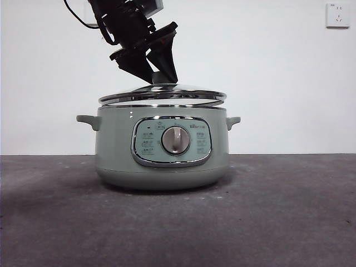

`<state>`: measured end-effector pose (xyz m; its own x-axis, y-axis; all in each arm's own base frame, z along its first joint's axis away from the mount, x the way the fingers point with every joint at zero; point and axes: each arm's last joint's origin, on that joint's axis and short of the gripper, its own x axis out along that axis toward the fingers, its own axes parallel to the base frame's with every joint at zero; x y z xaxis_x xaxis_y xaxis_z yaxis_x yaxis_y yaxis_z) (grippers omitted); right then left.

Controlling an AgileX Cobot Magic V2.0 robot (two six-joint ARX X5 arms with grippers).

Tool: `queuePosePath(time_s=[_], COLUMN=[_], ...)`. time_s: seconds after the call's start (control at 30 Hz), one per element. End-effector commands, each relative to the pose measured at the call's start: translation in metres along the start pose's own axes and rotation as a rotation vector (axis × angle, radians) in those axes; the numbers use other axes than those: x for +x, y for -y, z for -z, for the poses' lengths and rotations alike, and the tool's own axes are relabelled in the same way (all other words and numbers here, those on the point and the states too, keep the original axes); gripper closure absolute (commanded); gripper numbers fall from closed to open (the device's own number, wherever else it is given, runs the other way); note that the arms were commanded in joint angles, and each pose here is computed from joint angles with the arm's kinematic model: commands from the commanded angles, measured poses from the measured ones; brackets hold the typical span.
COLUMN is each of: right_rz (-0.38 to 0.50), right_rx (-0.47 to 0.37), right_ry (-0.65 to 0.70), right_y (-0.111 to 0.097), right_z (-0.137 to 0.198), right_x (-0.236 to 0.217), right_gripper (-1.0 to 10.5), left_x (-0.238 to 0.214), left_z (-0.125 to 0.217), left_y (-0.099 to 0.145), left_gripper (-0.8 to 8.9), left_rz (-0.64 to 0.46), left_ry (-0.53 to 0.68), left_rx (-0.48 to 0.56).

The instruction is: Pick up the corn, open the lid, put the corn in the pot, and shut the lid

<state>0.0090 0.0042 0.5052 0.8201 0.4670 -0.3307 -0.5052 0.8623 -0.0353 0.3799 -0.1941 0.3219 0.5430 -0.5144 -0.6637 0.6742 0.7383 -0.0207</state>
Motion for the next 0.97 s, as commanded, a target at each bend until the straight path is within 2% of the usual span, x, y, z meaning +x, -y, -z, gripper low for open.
queuePosePath(time_s=[0.03, 0.53, 0.97], right_rz=[-0.003, -0.004, -0.004], right_rx=[0.008, 0.008, 0.008], right_ry=[-0.029, -0.029, -0.029], right_y=[0.000, 0.000, 0.000], right_z=[0.004, 0.004, 0.004], right_x=[0.000, 0.000, 0.000], right_gripper=[9.6, 9.6, 9.6], left_x=[-0.003, 0.027, 0.027], left_z=[-0.005, 0.009, 0.015], left_y=[0.000, -0.002, -0.002], left_gripper=[8.22, 8.22, 8.10], left_rz=[0.004, 0.018, 0.001], left_ry=[0.041, -0.048, -0.116], left_rx=[0.022, 0.004, -0.010])
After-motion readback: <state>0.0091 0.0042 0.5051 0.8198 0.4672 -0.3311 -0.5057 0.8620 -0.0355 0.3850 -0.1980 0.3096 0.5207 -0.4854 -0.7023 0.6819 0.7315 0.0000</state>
